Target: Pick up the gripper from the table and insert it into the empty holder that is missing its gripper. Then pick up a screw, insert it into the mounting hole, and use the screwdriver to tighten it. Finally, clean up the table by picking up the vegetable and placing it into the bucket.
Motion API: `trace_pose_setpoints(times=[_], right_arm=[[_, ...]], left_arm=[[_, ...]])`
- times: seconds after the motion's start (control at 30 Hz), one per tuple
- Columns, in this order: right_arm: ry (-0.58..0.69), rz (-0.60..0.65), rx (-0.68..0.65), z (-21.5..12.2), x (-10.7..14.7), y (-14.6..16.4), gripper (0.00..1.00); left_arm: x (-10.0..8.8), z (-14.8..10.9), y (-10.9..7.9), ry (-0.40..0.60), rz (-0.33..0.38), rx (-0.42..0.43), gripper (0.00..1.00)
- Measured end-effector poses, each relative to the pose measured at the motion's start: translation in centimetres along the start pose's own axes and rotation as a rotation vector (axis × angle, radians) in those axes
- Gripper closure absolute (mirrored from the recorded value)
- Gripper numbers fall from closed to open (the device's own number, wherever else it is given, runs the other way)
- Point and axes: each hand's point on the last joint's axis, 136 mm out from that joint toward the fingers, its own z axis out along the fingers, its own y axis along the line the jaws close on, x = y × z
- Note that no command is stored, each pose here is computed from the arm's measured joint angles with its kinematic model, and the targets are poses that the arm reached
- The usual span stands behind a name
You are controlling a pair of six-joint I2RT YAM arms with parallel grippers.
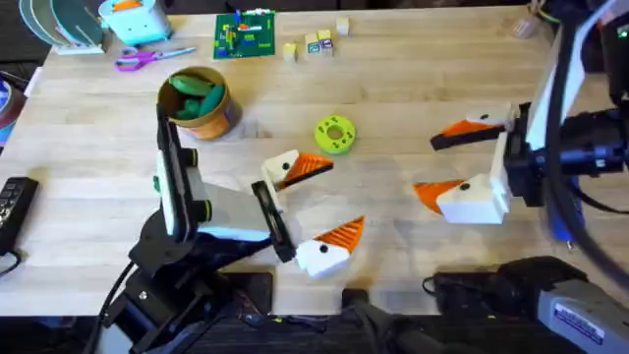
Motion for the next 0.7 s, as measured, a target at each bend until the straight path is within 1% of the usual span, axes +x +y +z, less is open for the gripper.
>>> trace_pose_setpoints(times=[0.03, 0.07, 0.1, 0.13, 0.2, 0.23, 0.27, 0.3, 0.57, 0.63, 0.7], right_arm=[[-0.004, -0.041, 0.001, 0.0, -0.1, 0.0, 0.008], [-0.008, -0.07, 0.003, 0.0, -0.2, -0.1, 0.008], [-0.011, -0.1, 0.006, 0.0, -0.3, -0.2, 0.008], [-0.013, -0.118, 0.007, 0.0, -0.3, -0.2, 0.008], [-0.015, -0.147, 0.007, 0.0, -0.4, -0.2, 0.008], [-0.015, -0.156, 0.006, 0.0, -0.4, -0.2, 0.008], [-0.016, -0.164, 0.006, 0.0, -0.4, -0.2, 0.008], [-0.016, -0.17, 0.006, 0.0, -0.4, -0.2, 0.008], [-0.016, -0.184, 0.009, 0.0, -0.4, -0.2, 0.008], [-0.014, -0.15, 0.049, 0.0, -0.6, -1.1, 0.008], [0.008, -0.091, 0.114, -0.2, -0.3, -2.4, 0.008]], left_arm=[[0.0, 0.0, 0.0, 0.0, -0.001, 0.0, 0.046], [0.0, 0.0, 0.0, 0.0, 0.0, -0.001, 0.186], [0.0, 0.0, 0.0, 0.0, 0.0, -0.001, 0.361], [0.0, 0.0, 0.0, 0.0, 0.0, -0.001, 0.495], [0.0, 0.0, 0.0, 0.0, 0.0, -0.001, 0.831], [0.0, 0.0, 0.0, 0.0, 0.005, -0.002, 0.956], [0.0, 0.0, 0.0, 0.0, 0.007, -0.002, 0.985], [0.0, 0.0, 0.0, 0.0, 0.007, -0.003, 0.991], [0.0, 0.0, 0.0, 0.0, 0.007, -0.003, 0.994], [0.0, 0.0, 0.0, 0.0, 0.007, -0.003, 0.994], [0.0, 0.0, 0.0, 0.0, 0.007, -0.003, 0.994]])
